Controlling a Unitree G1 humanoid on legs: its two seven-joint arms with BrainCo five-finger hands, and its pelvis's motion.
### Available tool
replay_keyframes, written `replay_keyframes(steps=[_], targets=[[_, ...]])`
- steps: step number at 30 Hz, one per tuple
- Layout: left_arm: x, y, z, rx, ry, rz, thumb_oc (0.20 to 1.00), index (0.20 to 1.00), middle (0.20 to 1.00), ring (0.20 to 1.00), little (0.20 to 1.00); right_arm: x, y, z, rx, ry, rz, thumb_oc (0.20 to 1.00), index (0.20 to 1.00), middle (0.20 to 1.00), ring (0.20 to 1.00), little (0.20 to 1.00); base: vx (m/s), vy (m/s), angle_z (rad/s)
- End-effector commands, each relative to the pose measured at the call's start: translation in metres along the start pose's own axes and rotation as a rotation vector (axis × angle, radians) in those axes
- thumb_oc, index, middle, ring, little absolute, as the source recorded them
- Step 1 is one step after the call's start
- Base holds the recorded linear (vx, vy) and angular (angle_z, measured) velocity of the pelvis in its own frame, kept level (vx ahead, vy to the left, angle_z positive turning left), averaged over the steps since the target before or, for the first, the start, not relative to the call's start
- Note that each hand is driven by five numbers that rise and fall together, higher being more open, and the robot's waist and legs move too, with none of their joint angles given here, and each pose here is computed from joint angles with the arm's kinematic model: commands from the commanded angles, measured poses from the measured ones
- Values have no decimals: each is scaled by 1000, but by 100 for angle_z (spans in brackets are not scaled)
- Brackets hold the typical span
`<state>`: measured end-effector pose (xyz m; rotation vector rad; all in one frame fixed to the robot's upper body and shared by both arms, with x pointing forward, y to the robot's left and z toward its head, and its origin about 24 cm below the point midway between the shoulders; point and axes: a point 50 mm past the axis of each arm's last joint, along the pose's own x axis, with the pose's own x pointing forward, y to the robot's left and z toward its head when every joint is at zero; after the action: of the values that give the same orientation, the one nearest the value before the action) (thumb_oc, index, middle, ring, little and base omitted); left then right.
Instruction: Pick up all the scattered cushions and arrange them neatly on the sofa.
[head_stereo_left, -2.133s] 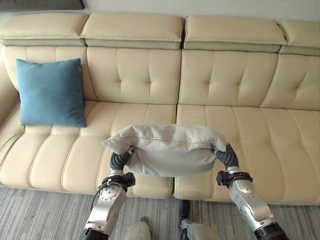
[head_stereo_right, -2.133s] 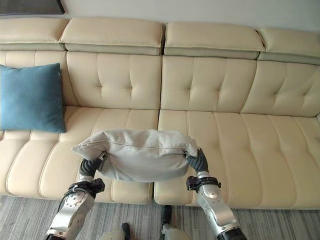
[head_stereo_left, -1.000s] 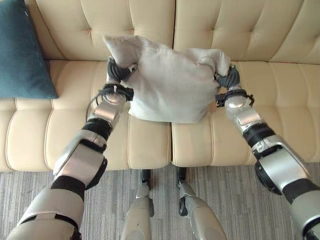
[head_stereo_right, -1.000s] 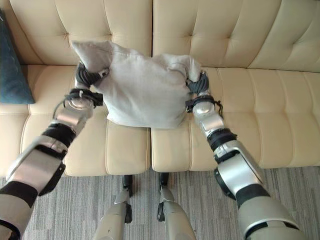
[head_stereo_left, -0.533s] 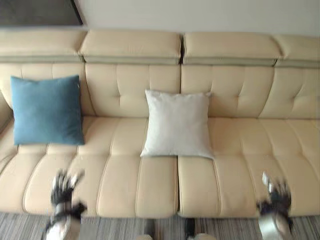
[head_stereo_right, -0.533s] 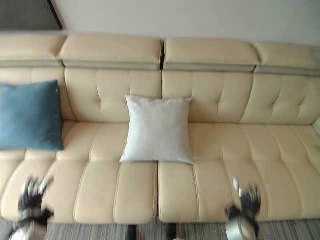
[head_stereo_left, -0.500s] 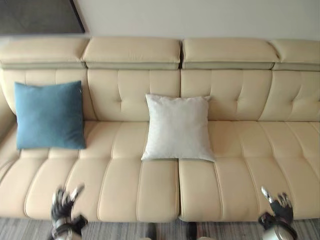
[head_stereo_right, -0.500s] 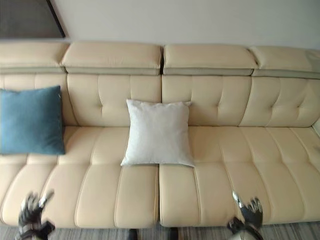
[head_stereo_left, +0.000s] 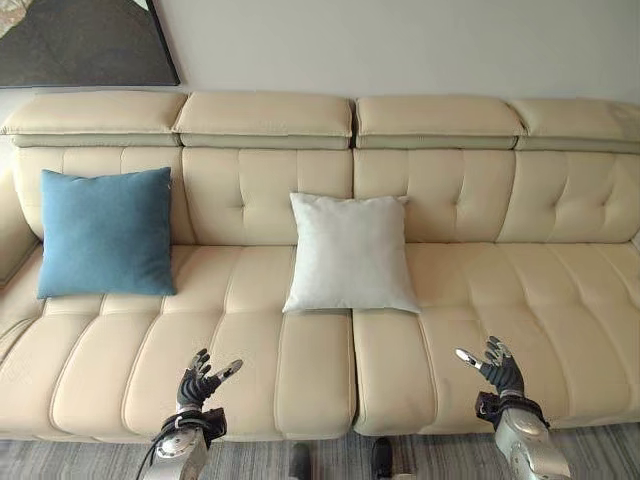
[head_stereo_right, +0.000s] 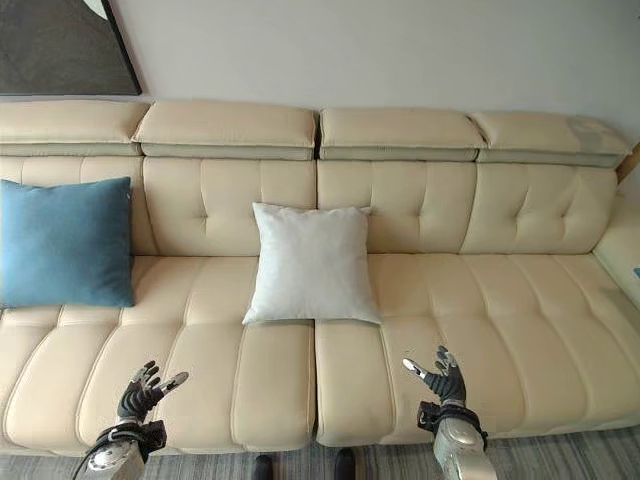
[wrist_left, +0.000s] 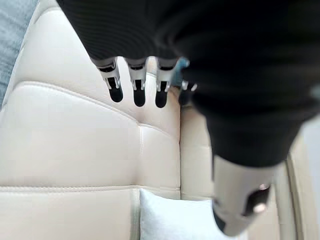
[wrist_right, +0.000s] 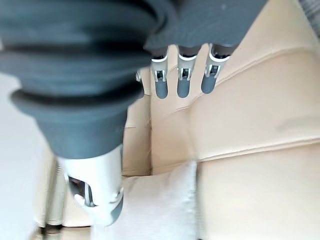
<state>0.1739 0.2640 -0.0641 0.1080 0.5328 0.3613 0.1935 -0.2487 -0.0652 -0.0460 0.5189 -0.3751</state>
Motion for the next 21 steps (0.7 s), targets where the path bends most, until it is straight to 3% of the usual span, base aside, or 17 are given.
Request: replay_keyframes(steps=[1, 9, 21], targets=[[18, 2, 49, 73, -183, -15, 1000, 1000, 1000, 1000, 1000, 15, 8, 37, -24, -129, 24, 1000, 1000, 1000, 1000, 1000, -266, 0, -15], [14, -2, 36, 71, -133, -48, 1000, 1000, 1000, 1000, 1000, 12, 7, 29, -59, -105, 34, 1000, 1000, 1000, 1000, 1000, -180, -31, -24], [14, -2, 35, 4, -120, -20, 1000, 1000, 1000, 1000, 1000, 11, 3, 32, -61, -120, 27, 1000, 1000, 1000, 1000, 1000, -176, -174, -14]])
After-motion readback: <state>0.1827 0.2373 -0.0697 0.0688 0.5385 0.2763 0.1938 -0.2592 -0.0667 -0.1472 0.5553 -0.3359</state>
